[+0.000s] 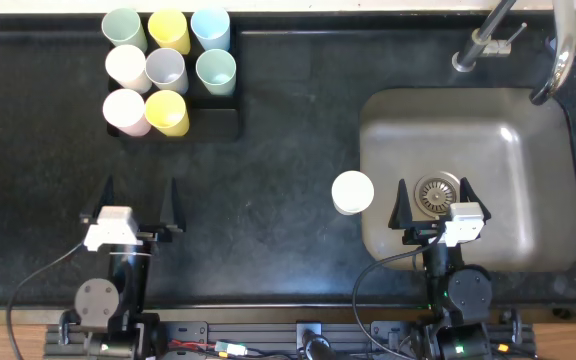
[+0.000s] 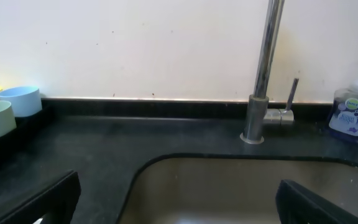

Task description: Store Cups

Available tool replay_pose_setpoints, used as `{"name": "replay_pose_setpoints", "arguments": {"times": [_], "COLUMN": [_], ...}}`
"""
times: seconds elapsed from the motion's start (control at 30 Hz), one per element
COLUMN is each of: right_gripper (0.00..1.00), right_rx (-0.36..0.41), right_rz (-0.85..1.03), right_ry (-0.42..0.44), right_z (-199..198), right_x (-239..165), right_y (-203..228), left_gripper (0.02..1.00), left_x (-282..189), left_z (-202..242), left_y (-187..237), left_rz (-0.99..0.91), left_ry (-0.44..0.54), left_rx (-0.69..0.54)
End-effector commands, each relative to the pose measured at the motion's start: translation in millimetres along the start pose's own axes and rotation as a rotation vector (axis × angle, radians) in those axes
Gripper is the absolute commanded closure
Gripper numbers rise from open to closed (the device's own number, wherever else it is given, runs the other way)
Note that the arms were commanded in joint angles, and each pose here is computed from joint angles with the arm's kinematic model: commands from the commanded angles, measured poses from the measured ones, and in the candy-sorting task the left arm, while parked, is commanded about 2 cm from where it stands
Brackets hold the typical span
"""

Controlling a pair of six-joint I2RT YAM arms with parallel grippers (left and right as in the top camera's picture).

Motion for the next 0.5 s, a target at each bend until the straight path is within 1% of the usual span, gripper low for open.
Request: {"name": "replay_pose_setpoints", "arguments": {"times": [0.03, 0.17, 0.5], "right_gripper": [0.003, 0.003, 0.003], "right_rx": [-0.004, -0.004, -0.004], "right_rz": [0.001, 0.001, 0.001], "right_ry": [0.008, 0.008, 0.008], "right_z": [-1.6, -1.6, -1.6], "right_x": [0.5, 0.5, 0.5], "right_y": [3.6, 3.5, 3.6], "left_gripper": [0.018, 0.018, 0.018], "left_x": [-1.5, -4.2, -3.9], "left_z": [-5.8, -3.9, -3.9], "left_y": [19.5, 41.0, 39.8], "left_rz": [0.08, 0.172, 0.167], "left_ry": [0.031, 0.023, 0.023], "left_rx": [0.012, 0.01, 0.01]}}
Point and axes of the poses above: each gripper's point midway between its finger pads, its own x axis out along the fingers, its own z axis along the line the jaws close on, y = z × x, the point moved 1 cm from there along -x, back along the fingers, and after that the axes turned 1 degree about -x, right-handed, at the moved point
